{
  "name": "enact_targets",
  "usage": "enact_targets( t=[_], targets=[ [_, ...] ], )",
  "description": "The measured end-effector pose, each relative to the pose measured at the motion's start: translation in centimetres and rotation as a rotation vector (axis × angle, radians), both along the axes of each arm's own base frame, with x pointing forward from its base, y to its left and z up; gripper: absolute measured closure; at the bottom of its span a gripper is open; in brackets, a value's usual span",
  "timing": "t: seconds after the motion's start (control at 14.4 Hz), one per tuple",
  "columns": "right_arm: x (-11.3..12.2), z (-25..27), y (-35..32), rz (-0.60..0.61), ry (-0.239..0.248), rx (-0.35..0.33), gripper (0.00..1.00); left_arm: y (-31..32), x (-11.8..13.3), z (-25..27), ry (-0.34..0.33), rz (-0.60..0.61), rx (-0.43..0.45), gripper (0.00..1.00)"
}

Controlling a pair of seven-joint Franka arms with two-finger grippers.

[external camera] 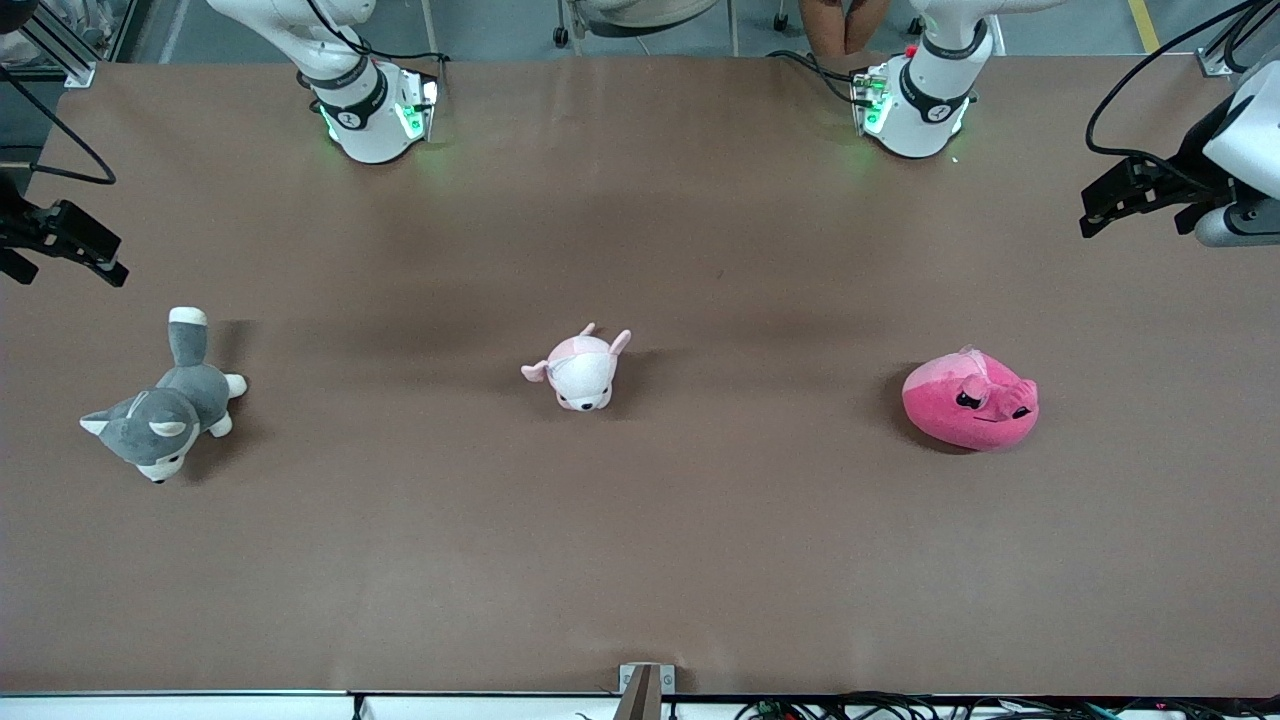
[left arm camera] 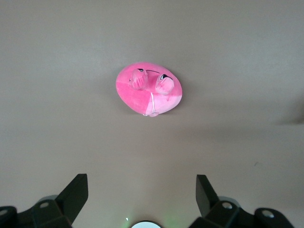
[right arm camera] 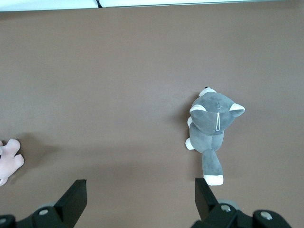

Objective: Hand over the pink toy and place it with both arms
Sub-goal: 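Reach the left gripper down to the hot-pink plush toy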

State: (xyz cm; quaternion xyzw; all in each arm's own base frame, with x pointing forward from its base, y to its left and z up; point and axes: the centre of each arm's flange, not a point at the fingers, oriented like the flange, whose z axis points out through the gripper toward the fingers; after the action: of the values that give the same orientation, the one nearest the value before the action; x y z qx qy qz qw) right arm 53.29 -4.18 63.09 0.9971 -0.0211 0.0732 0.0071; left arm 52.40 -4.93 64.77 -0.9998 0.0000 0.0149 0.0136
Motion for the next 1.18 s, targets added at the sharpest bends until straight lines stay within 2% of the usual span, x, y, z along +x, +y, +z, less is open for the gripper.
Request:
enact_targets(
  t=[0.28, 0.49, 0.83, 1.18],
  targets=[
    [0.0, 0.0, 0.0, 0.0, -0.002, 0.0, 0.0, 0.1, 0.2, 0.3, -0.012, 0.002, -0.002, 0.0],
    [0.0, 0.1, 0.0, 0.0, -0.004, 0.0, 0.0, 1.3, 1.8, -0.9, -0.004, 0.022, -0.007, 0.0],
    [0.0, 0.2, 0.0, 0.0, -0.005, -0.001, 0.0, 3.8, 7.4, -7.8, -0.007, 0.048, -0.023, 0.0],
    [-0.1, 0.4, -0.2, -0.003, -0.01, 0.0, 0.0, 3.7, 10.5, -15.7, -0.011, 0.043, -0.031, 0.0]
  ],
)
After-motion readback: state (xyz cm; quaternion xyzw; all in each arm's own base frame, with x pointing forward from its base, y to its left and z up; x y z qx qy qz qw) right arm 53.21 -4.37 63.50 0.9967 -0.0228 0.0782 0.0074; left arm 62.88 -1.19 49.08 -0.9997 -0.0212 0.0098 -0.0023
